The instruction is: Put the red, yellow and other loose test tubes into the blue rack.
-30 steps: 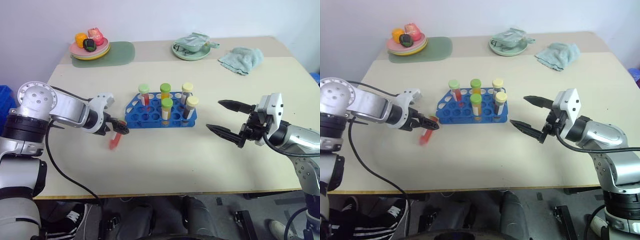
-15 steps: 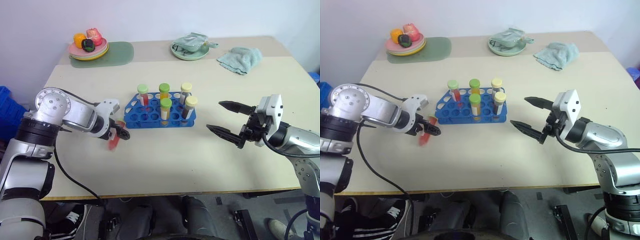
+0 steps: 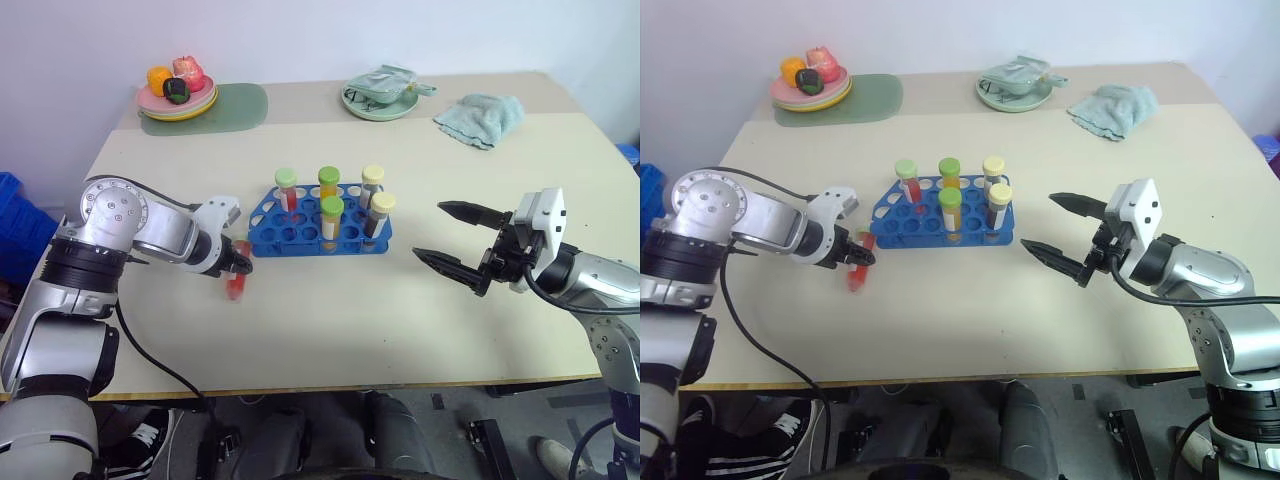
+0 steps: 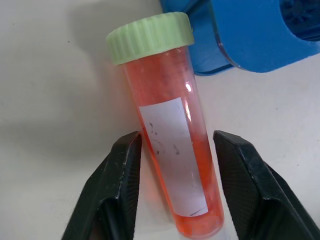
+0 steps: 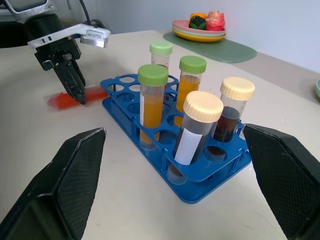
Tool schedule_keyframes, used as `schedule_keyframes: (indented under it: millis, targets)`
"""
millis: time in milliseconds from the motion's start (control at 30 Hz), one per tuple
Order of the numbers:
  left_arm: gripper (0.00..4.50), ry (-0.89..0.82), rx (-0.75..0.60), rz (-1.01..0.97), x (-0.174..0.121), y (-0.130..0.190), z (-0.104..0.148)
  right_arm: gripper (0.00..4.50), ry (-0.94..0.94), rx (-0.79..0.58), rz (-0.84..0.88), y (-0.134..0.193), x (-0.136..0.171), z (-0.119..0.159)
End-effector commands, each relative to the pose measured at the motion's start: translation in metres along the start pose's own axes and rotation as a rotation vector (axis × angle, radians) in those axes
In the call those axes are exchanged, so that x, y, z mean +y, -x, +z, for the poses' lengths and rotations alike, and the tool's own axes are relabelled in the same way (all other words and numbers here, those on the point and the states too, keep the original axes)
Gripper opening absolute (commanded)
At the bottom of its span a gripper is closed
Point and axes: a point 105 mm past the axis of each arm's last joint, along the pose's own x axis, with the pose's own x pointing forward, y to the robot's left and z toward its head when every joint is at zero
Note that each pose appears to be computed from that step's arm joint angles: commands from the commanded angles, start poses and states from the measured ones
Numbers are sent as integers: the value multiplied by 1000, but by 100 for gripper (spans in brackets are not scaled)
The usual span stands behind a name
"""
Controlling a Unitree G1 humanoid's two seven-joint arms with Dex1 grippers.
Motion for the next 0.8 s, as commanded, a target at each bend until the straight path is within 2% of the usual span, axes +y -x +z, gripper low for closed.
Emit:
schedule_keyframes:
  millis: [33, 67, 167, 200, 233, 500, 633, 700, 800]
  targets:
    - [219, -27, -47, -9, -5, 9, 7, 450, 53, -34, 3, 0, 0, 14]
    - [219, -25, -49, -10, -5, 9, 7, 450, 53, -34, 4, 0, 0, 14]
    - [136, -2, -55, 0, -2, 8, 6, 450, 55, -35, 4, 0, 0, 14]
    - [96, 1, -59, 3, -1, 8, 6, 450, 56, -35, 5, 0, 0, 14]
    - [87, 3, -62, 4, -1, 8, 6, 450, 56, -34, 5, 0, 0, 14]
    - [87, 22, -106, 10, 3, 19, 6, 450, 58, -30, 9, 0, -1, 14]
    - [87, 54, -184, 40, 10, 33, 9, 450, 58, -29, 9, 1, -1, 13]
    - [87, 151, -281, 11, 9, 39, 15, 450, 59, -29, 8, 1, -1, 13]
    - [87, 307, -400, 91, 15, 49, 15, 450, 58, -30, 10, 1, -1, 12]
